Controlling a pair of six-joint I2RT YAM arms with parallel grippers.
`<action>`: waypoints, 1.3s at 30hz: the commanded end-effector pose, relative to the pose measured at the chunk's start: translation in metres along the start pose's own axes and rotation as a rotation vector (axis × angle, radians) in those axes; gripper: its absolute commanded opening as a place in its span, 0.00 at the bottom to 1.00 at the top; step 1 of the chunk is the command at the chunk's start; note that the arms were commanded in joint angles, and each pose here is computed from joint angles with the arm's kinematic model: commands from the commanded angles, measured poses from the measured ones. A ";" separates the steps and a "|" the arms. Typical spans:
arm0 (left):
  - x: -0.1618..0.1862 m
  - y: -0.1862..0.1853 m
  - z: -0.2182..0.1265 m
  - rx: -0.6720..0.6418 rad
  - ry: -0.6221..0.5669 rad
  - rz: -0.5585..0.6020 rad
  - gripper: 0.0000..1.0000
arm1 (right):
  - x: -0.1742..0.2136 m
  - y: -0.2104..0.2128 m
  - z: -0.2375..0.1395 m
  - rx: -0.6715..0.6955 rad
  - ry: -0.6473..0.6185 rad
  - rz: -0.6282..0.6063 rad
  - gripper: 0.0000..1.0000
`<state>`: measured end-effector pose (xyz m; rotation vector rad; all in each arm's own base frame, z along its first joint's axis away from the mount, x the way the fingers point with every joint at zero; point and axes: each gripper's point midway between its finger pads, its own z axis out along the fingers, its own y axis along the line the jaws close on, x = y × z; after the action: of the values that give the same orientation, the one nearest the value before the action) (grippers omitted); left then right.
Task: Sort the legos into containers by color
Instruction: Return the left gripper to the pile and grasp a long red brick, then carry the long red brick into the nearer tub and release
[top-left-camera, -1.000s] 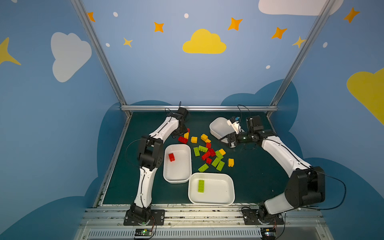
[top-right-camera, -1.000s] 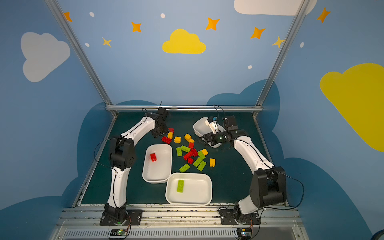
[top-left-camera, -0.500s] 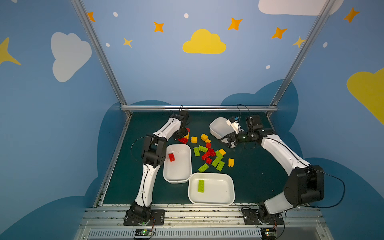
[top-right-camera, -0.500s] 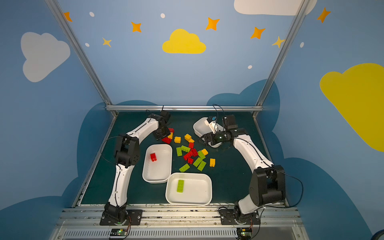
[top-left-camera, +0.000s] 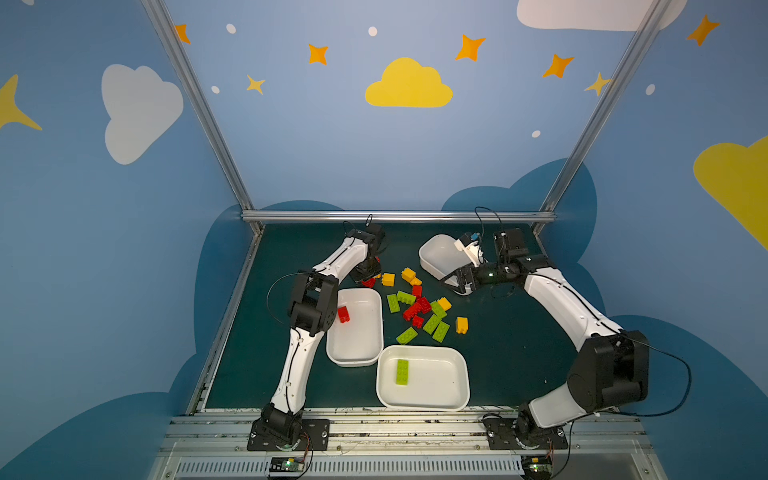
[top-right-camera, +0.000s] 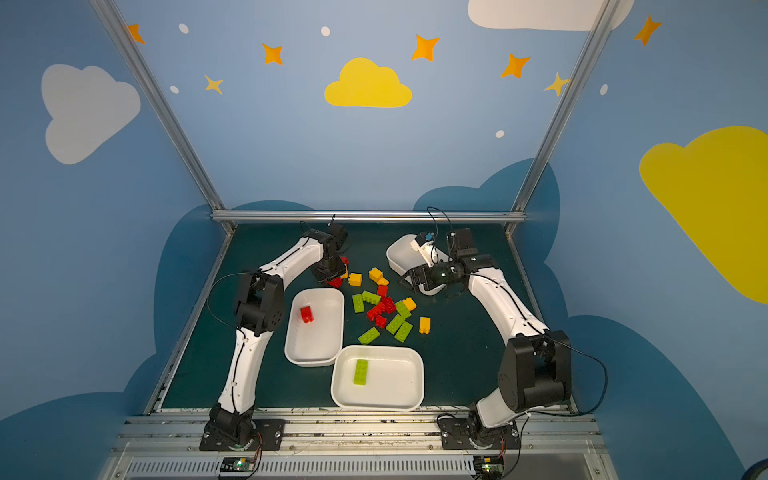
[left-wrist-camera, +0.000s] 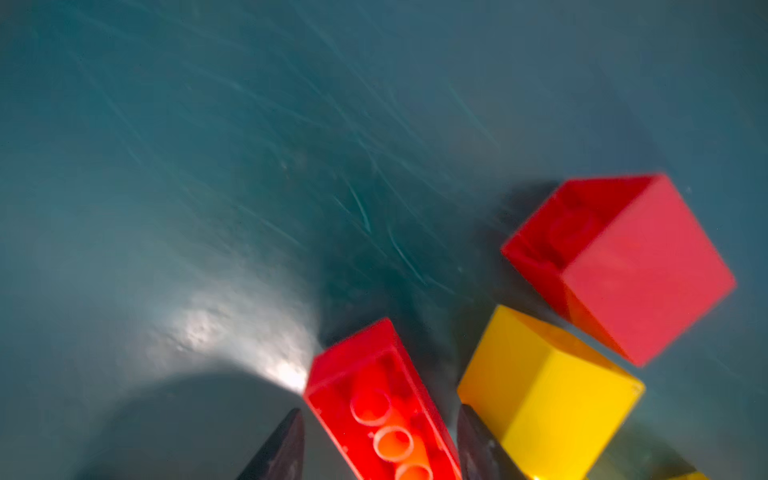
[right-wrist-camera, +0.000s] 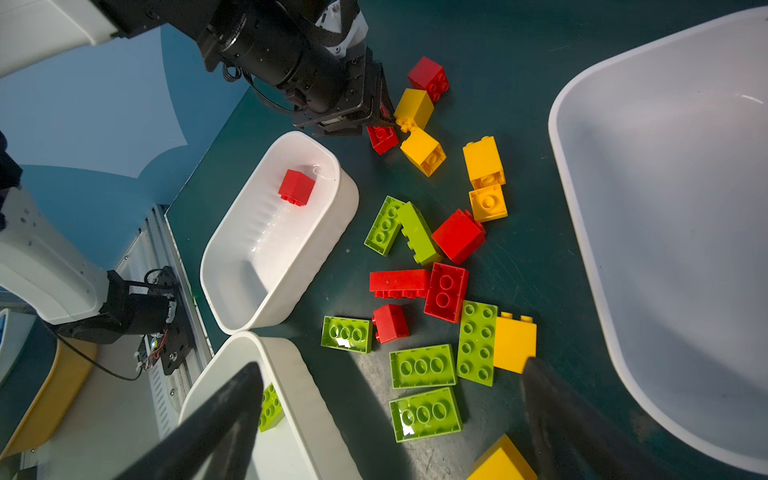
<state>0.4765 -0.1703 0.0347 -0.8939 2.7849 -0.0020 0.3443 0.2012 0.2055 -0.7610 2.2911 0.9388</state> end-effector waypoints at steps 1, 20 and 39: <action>0.011 0.005 0.011 -0.040 0.036 0.003 0.51 | 0.000 0.000 -0.003 0.005 0.001 -0.004 0.95; -0.028 0.013 -0.025 -0.019 -0.092 0.190 0.27 | -0.006 -0.002 -0.010 0.015 -0.030 -0.003 0.95; 0.075 0.078 -0.139 0.124 0.008 0.527 0.27 | -0.004 -0.004 -0.006 0.003 -0.035 0.007 0.95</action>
<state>0.3820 -0.1519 0.1571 -0.1922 2.7999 -0.0641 0.3508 0.1960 0.2074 -0.7360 2.2773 0.9304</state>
